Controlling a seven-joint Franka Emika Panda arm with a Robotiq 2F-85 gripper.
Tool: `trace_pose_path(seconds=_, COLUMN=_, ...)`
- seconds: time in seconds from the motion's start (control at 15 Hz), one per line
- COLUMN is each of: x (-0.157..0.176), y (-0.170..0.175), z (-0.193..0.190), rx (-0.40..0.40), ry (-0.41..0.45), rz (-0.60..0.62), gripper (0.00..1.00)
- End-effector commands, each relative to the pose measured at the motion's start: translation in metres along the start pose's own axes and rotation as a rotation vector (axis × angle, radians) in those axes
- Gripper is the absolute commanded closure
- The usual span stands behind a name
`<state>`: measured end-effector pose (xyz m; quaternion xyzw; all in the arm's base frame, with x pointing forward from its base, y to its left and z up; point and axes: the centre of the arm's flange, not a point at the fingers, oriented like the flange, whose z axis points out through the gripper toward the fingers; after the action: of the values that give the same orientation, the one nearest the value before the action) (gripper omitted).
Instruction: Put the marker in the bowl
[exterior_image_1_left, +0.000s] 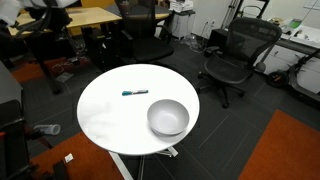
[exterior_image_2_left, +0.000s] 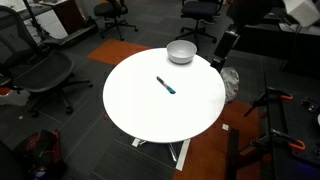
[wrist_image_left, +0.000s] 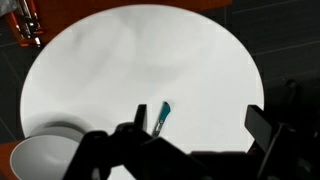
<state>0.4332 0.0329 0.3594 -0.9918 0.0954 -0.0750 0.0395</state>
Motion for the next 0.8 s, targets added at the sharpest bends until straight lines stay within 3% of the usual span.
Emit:
trace_pose_path(seconds=0.0, x=0.033, y=-0.019, z=0.034, rx=-0.042, ry=0.021, rz=0.068, gripper=0.00)
trace_pose_path(seconds=0.73, x=0.108, y=-0.019, z=0.106, rx=-0.121, ry=0.027, rz=0.240, gripper=0.00)
